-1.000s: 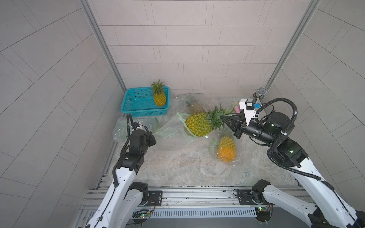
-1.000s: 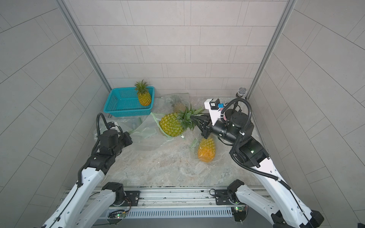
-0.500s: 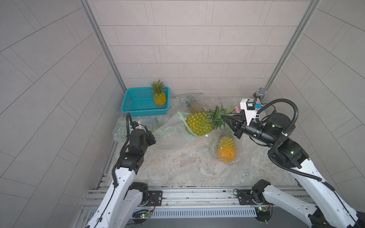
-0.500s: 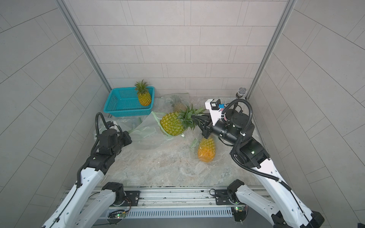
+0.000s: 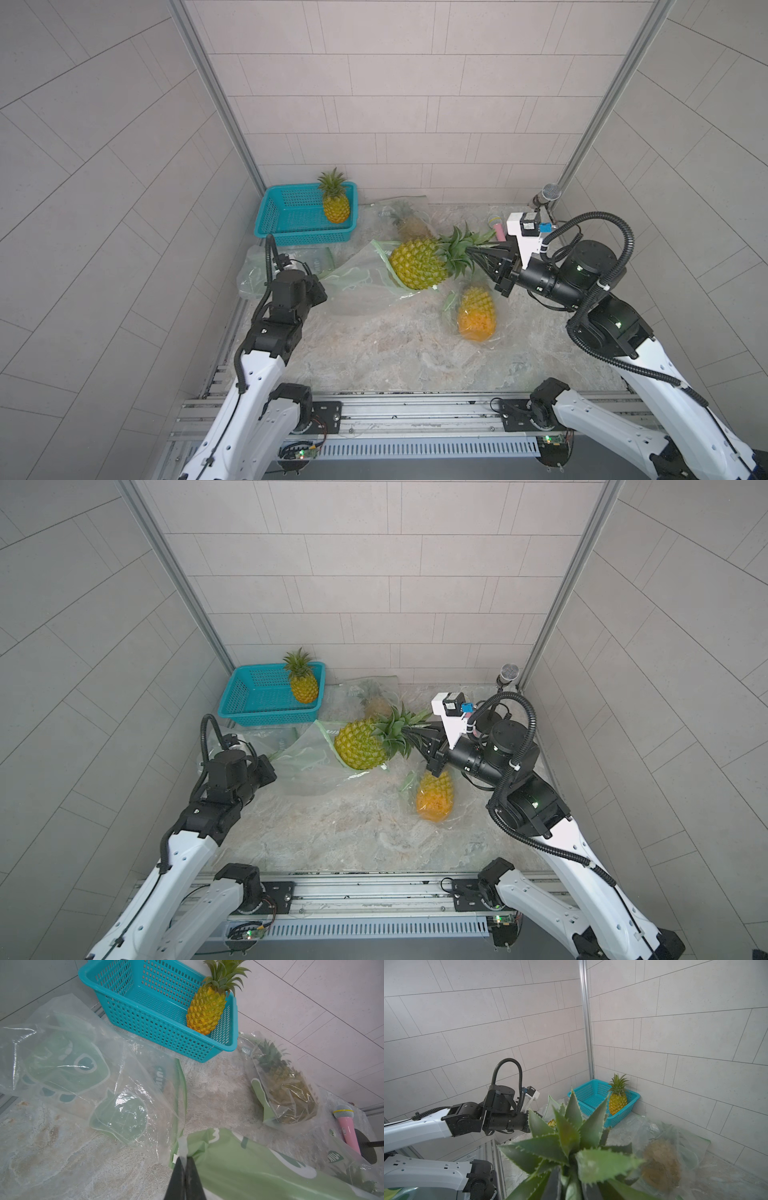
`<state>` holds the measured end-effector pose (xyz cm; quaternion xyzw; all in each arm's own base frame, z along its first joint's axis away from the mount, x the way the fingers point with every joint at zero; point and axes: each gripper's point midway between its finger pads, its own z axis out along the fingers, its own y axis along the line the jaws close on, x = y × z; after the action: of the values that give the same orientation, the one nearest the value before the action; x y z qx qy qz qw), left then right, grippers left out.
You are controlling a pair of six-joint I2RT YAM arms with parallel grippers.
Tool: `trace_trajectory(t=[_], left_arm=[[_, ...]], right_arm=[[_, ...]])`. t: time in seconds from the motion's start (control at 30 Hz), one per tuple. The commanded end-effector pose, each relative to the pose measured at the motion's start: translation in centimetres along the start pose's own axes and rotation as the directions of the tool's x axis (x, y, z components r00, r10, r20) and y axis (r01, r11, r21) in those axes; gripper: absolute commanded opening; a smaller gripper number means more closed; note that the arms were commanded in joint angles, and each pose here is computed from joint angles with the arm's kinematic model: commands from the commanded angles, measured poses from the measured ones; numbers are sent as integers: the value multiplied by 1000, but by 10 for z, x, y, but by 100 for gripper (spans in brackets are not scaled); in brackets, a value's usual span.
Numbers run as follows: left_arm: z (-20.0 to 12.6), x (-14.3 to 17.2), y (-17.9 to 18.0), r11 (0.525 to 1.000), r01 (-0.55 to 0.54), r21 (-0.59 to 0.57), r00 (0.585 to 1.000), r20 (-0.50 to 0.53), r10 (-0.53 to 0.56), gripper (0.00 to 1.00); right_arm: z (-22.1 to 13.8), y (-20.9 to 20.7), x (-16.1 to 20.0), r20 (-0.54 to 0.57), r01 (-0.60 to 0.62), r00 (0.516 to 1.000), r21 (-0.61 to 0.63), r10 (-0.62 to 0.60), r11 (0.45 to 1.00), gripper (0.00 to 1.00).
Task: Open the zip-top bag and take out the pineapple
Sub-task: Pick up the pineapple from the zipper food storage bag.
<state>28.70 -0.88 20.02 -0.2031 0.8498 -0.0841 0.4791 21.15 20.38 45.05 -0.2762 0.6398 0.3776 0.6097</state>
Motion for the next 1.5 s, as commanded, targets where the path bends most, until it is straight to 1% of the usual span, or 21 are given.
trace_trajectory(t=[0.0,0.1,0.27,0.43,0.73,0.9,1.1,1.17,1.33,1.47], left_arm=[[-5,-5,18,995,-14,-101,1000,9,14,0],[-7,-7,23,991,-19,-135,1000,14,21,0],[-9,-9,21,992,-21,-121,999,23,24,0],[-12,-10,25,989,-28,-142,999,27,32,0],[-16,-12,21,993,-36,-113,998,42,41,0],[-20,-14,18,993,-57,-101,997,44,62,0],[-22,-15,9,996,-78,-47,996,36,80,0],[-23,-15,5,996,-80,-28,996,27,81,0],[-25,-10,-13,994,-86,67,996,-15,87,0],[-27,-5,-15,994,-82,76,994,-63,87,0]], right_arm=[[-31,25,-68,252,150,958,-20,-140,989,0],[-33,25,-68,258,154,955,-13,-145,988,0],[-34,18,-67,258,143,955,24,-144,989,0],[-40,6,-68,284,123,947,105,-148,987,0],[-41,-14,-64,271,81,953,205,-137,975,0],[-40,-15,-62,267,79,954,208,-135,975,0],[-39,-11,-62,262,92,955,190,-141,977,0],[-39,-14,-60,255,91,956,205,-143,975,0],[-38,-27,-54,219,76,966,266,-137,961,0],[-34,-37,-48,178,69,976,306,-129,949,0]])
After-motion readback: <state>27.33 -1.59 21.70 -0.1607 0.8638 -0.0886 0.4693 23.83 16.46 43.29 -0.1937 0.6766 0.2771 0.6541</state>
